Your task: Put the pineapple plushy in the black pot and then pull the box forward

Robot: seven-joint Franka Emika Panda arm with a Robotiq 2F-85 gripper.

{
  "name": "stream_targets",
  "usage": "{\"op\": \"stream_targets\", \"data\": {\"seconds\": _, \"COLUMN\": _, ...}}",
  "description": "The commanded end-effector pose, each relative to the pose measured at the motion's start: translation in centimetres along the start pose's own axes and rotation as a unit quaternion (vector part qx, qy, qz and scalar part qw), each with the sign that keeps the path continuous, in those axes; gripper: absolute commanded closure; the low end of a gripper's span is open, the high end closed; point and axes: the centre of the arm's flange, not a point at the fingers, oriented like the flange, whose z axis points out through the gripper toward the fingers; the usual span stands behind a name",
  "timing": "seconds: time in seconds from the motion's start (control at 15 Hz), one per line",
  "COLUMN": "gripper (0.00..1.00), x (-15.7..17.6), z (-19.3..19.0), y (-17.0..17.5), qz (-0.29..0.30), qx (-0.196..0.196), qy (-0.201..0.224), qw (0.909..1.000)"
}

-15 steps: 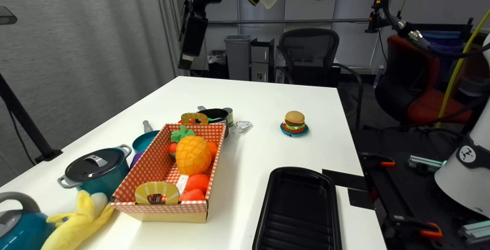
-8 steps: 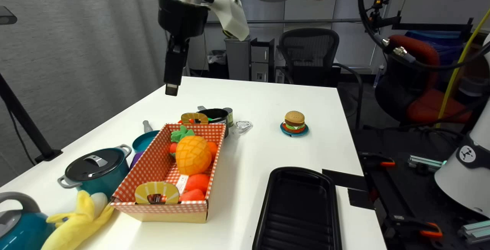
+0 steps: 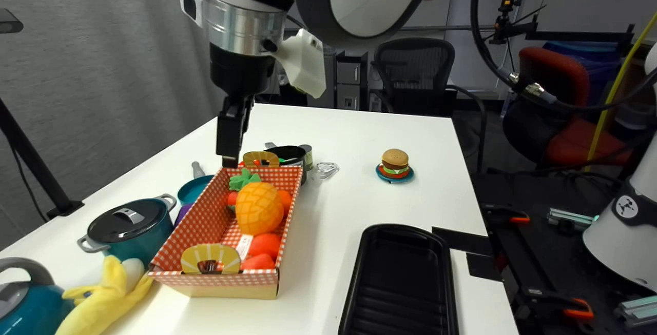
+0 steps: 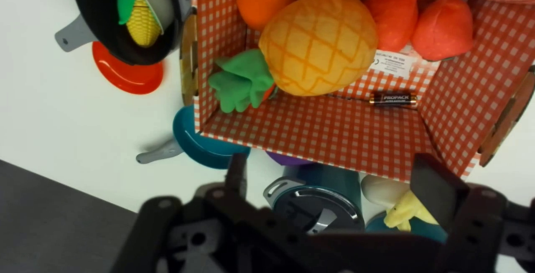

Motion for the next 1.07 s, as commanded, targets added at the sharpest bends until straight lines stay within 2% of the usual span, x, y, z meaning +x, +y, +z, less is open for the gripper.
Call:
{"op": "stream_targets", "data": {"seconds": 0.0, "gripper": 0.0, "x": 0.3, "z": 2.2, "y": -1.1, "qz": 0.026, "qx": 0.018, "qy": -0.003, "qw": 0.9995}}
{"op": "stream_targets", "data": {"seconds": 0.6, "gripper": 0.0, "x": -0.4, "z": 9.8, "y": 2.7, "qz": 0.085, "qx": 0.045, "qy": -0.042, "qw": 0.9945}}
{"op": "stream_targets", "data": {"seconds": 1.0, "gripper": 0.02, "x": -0.1, "z": 11.6, "y": 4.6, "qz": 0.111, "qx": 0.048, "qy": -0.049, "qw": 0.9914}}
